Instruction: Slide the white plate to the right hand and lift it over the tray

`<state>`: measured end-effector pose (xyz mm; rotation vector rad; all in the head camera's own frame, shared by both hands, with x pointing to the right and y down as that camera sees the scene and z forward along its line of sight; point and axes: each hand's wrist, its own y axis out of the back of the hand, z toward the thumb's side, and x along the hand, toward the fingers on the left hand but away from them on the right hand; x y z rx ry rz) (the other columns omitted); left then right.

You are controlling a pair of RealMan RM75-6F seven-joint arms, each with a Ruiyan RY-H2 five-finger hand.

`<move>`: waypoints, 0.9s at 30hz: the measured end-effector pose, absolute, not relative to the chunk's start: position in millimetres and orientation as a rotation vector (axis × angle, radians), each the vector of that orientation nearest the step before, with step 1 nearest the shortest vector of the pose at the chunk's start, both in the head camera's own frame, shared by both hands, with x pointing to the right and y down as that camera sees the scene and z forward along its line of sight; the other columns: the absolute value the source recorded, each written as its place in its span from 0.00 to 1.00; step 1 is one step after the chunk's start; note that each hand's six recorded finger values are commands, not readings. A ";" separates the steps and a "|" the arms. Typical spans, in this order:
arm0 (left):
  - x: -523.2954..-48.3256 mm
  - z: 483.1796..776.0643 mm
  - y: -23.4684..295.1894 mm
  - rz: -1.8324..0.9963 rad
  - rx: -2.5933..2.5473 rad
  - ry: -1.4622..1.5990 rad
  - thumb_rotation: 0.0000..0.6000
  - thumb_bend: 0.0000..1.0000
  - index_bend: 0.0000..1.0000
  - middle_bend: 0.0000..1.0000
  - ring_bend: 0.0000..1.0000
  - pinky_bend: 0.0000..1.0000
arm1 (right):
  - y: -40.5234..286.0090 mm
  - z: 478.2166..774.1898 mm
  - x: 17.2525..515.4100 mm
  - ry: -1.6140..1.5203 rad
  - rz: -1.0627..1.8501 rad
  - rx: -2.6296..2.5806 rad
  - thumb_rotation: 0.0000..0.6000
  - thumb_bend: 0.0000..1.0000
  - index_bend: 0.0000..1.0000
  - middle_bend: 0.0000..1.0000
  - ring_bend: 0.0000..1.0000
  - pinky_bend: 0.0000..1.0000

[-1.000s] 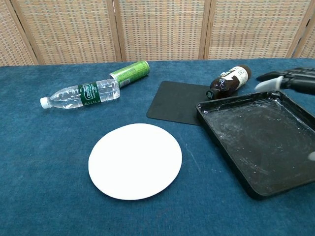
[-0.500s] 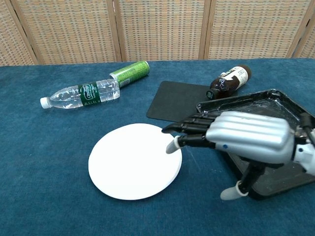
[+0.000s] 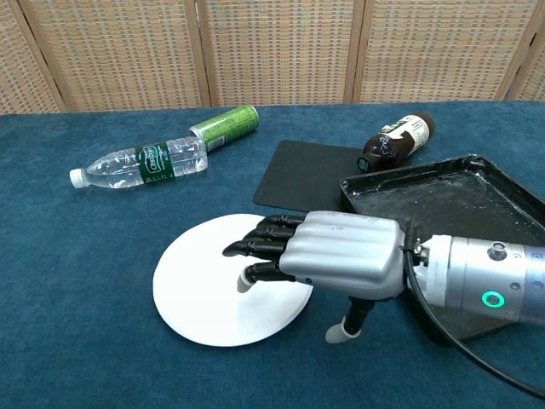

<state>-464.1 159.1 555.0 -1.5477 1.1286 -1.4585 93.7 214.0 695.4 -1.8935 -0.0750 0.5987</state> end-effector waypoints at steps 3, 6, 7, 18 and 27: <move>-464.5 556.0 158.6 -1.463 -1.548 1.130 1.00 0.00 0.00 0.00 0.00 0.00 | 212.6 702.5 89.4 -0.069 0.607 -1.881 1.00 0.00 0.19 0.00 0.00 0.00; -465.4 557.1 158.5 -1.469 -1.548 1.128 1.00 0.00 0.00 0.00 0.00 0.00 | 212.7 707.9 85.4 -0.070 0.617 -1.884 1.00 0.00 0.19 0.00 0.00 0.00; -465.7 557.4 158.5 -1.472 -1.548 1.128 1.00 0.00 0.00 0.00 0.00 0.00 | 213.2 709.0 84.4 -0.070 0.618 -1.887 1.00 0.00 0.19 0.00 0.00 0.00; -465.3 558.7 158.5 -1.473 -1.551 1.129 1.00 0.00 0.00 0.00 0.00 0.00 | 215.2 714.1 70.7 -0.105 0.608 -1.900 1.00 0.03 0.20 0.00 0.00 0.00; -466.9 559.0 157.7 -1.475 -1.558 1.143 1.00 0.00 0.00 0.00 0.00 0.00 | 201.9 716.3 57.0 -0.197 0.607 -1.885 1.00 0.32 0.21 0.00 0.00 0.00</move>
